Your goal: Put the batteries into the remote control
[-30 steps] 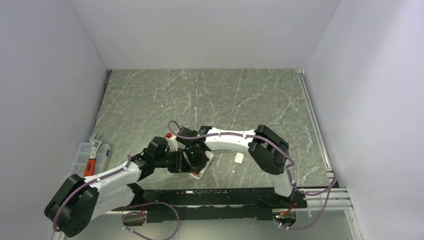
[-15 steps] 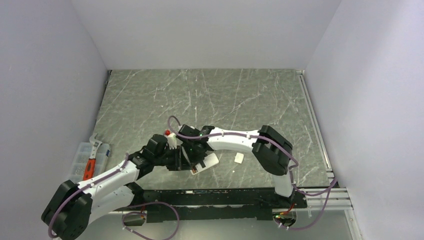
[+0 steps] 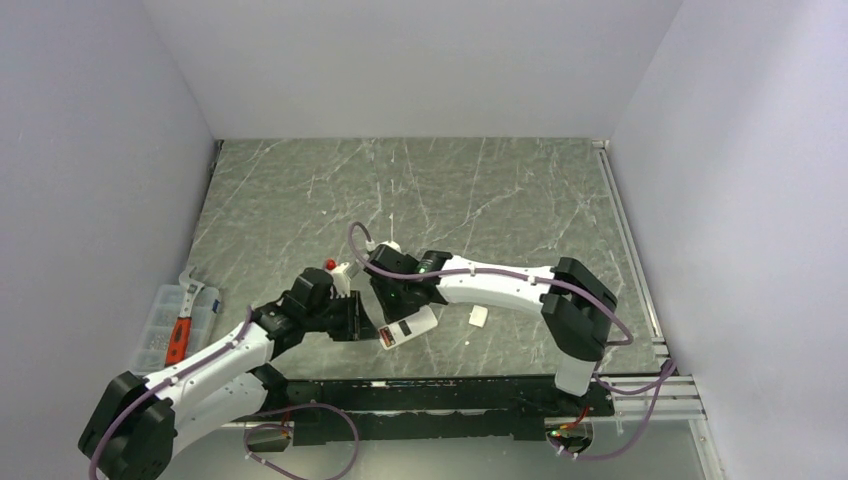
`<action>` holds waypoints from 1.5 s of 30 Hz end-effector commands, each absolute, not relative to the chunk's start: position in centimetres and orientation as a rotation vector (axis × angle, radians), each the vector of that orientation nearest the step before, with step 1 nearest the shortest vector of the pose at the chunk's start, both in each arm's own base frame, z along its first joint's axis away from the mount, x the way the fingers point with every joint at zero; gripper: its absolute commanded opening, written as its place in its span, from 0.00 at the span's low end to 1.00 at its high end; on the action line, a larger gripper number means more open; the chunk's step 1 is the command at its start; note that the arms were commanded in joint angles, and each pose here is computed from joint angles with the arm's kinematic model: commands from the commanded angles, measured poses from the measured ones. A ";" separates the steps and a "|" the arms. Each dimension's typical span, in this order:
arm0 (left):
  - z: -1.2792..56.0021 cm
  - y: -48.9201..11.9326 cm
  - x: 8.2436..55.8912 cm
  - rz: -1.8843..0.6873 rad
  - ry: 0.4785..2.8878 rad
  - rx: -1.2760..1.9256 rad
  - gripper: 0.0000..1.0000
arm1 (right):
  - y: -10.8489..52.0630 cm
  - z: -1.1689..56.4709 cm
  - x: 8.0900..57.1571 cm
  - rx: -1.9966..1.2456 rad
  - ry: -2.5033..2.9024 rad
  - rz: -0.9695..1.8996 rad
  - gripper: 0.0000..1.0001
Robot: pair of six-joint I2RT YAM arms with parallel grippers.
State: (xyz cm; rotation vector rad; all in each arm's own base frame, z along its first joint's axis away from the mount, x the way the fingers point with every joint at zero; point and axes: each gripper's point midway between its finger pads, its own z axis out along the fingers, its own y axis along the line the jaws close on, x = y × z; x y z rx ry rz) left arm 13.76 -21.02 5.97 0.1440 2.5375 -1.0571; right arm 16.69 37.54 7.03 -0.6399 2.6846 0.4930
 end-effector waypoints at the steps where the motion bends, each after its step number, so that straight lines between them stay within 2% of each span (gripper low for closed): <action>1: 7.5 -21.3 14.9 -1.037 2.489 0.161 0.31 | 36.8 9.3 17.4 -0.601 2.597 0.524 0.31; 9: 8.3 -21.3 16.0 -0.979 2.480 0.170 0.43 | 33.9 10.0 16.8 -0.552 2.575 0.553 0.41; 14: 8.4 -21.7 17.0 -0.957 2.481 0.186 0.46 | 32.6 9.8 15.7 -0.525 2.574 0.613 0.44; 24: 7.7 -21.9 19.0 -0.868 2.497 0.182 0.51 | 30.5 8.1 13.9 -0.502 2.604 0.668 0.44; 34: 6.2 -22.9 20.9 -0.837 2.514 0.195 0.51 | 29.3 5.6 13.1 -0.479 2.646 0.641 0.32; 45: 3.6 -23.8 21.4 -0.851 2.563 0.199 0.51 | 29.3 2.9 12.6 -0.467 2.695 0.636 0.24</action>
